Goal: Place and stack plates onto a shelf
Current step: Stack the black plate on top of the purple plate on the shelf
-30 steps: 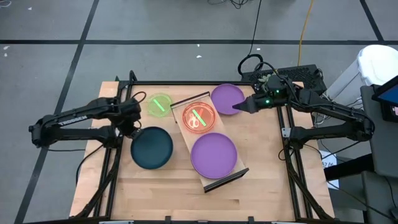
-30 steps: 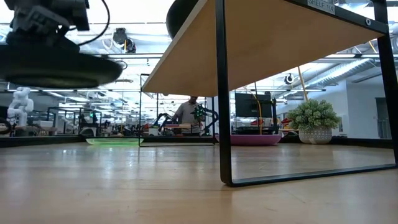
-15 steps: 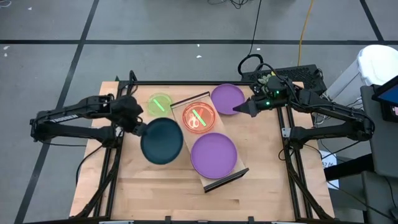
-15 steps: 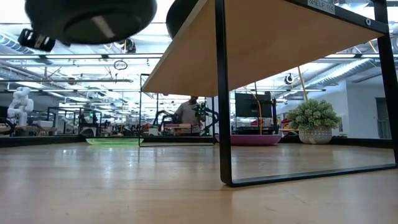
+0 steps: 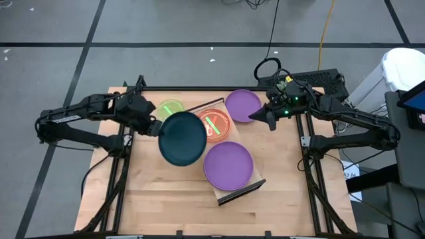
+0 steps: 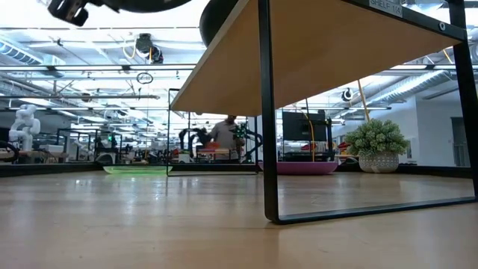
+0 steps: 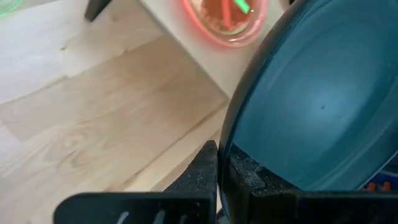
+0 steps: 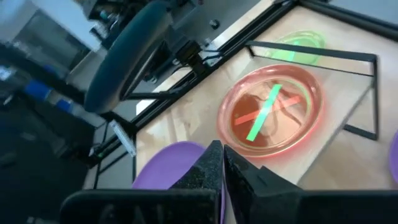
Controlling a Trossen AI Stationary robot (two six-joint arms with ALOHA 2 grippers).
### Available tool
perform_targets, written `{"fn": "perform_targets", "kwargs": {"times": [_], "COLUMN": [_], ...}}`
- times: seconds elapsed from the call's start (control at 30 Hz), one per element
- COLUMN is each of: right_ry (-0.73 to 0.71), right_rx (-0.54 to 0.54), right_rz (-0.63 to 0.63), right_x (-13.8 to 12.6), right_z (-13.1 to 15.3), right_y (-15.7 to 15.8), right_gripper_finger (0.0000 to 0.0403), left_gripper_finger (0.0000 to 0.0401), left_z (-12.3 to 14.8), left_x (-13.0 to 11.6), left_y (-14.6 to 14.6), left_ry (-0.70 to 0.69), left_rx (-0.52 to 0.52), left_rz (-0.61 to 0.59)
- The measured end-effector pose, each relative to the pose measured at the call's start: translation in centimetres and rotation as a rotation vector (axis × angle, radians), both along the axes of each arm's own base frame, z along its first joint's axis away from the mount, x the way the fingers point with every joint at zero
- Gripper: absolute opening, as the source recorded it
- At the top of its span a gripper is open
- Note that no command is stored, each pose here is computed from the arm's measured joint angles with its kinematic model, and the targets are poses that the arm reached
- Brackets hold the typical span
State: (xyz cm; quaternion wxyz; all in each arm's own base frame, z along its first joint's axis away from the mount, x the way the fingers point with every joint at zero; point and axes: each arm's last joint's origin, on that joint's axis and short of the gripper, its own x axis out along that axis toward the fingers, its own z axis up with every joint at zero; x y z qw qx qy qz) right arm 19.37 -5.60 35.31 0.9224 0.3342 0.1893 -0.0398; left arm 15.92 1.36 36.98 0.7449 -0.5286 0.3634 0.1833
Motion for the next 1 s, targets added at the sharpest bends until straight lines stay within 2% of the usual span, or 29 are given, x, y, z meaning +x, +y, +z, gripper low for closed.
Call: {"fn": "perform_targets", "kwargs": {"times": [0.47,0.77,1.0], "right_ry": [-0.027,-0.053,-0.073], "right_rx": [-0.174,-0.225,-0.304], "right_rz": [0.081,0.095,0.121], "right_x": [-0.4,-1.3,-1.6], "right_z": [0.3,0.8,1.1], "right_y": [0.2,0.5,0.6], "right_gripper_finger": [0.0,0.0,0.0], "left_gripper_finger": [0.0008,0.0008,0.0008], "left_z": [3.2,3.7,3.6], "left_x": [5.5,6.7,8.2], "left_y": [-1.2,-3.4,-5.6], "left_ry": [-0.003,-0.011,-0.078], "left_rx": [0.005,-0.018,-0.02], "left_rz": [0.035,0.108,0.176]}}
